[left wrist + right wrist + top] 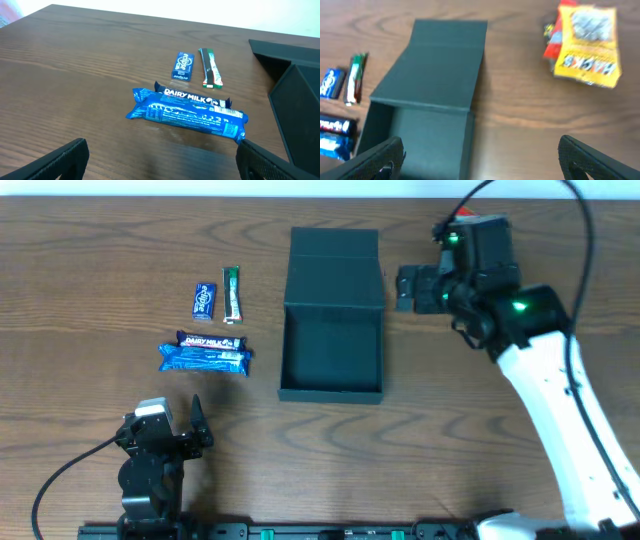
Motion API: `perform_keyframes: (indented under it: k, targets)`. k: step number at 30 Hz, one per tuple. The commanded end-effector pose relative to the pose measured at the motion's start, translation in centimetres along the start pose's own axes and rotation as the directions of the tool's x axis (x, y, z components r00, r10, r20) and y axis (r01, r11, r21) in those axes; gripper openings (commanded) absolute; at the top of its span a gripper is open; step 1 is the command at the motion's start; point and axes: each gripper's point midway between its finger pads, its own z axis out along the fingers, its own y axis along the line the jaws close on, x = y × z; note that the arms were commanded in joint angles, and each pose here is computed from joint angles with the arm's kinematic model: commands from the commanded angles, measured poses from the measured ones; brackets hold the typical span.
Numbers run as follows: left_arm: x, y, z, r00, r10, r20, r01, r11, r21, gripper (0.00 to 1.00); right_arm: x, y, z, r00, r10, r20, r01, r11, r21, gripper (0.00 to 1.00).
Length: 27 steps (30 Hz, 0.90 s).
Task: Pack container
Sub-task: 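Reach the right gripper to the yellow snack bag and grasp it, then carry the yellow bag into the box and release it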
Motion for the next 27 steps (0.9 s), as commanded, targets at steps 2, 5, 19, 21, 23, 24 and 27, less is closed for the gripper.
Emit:
perform_keyframes:
  k: [2, 5, 19, 21, 23, 24, 27]
  targets:
    - [0.9, 0.2, 0.3, 1.0, -0.015, -0.02, 0.015, 1.0, -0.007, 0.95, -1.5, -3.0, -0.2, 0.998, -0.039, 0.054, 0.032, 0.992, 0.123, 0.99]
    - [0.9, 0.2, 0.3, 1.0, -0.014, -0.02, 0.014, 1.0, -0.007, 0.95, -2.2, -5.5, 2.4, 0.998, -0.005, 0.055, -0.005, 0.983, 0.184, 0.98]
    - [0.9, 0.2, 0.3, 1.0, -0.014, -0.02, 0.014, 1.0, -0.007, 0.95, -11.8, -17.7, 15.1, 0.999, 0.025, 0.036, -0.037, 0.929, 0.368, 0.92]
    - [0.9, 0.2, 0.3, 1.0, -0.015, -0.02, 0.015, 1.0, -0.007, 0.95, -11.4, -18.9, 17.0, 0.999, 0.038, 0.014, -0.04, 0.926, 0.375, 0.94]
    - [0.9, 0.2, 0.3, 1.0, -0.014, -0.02, 0.014, 1.0, -0.007, 0.95, -10.5, -19.6, 18.9, 0.999, 0.054, -0.005, -0.049, 0.935, 0.352, 0.95]
    - [0.9, 0.2, 0.3, 1.0, -0.014, -0.02, 0.014, 1.0, -0.007, 0.95, -10.0, -20.0, 19.9, 0.998, 0.064, -0.017, -0.055, 0.941, 0.334, 0.96]
    - [0.9, 0.2, 0.3, 1.0, -0.014, -0.02, 0.014, 1.0, -0.007, 0.95, -7.8, -21.3, 22.5, 0.994, 0.093, -0.063, -0.069, 0.947, 0.315, 0.95]
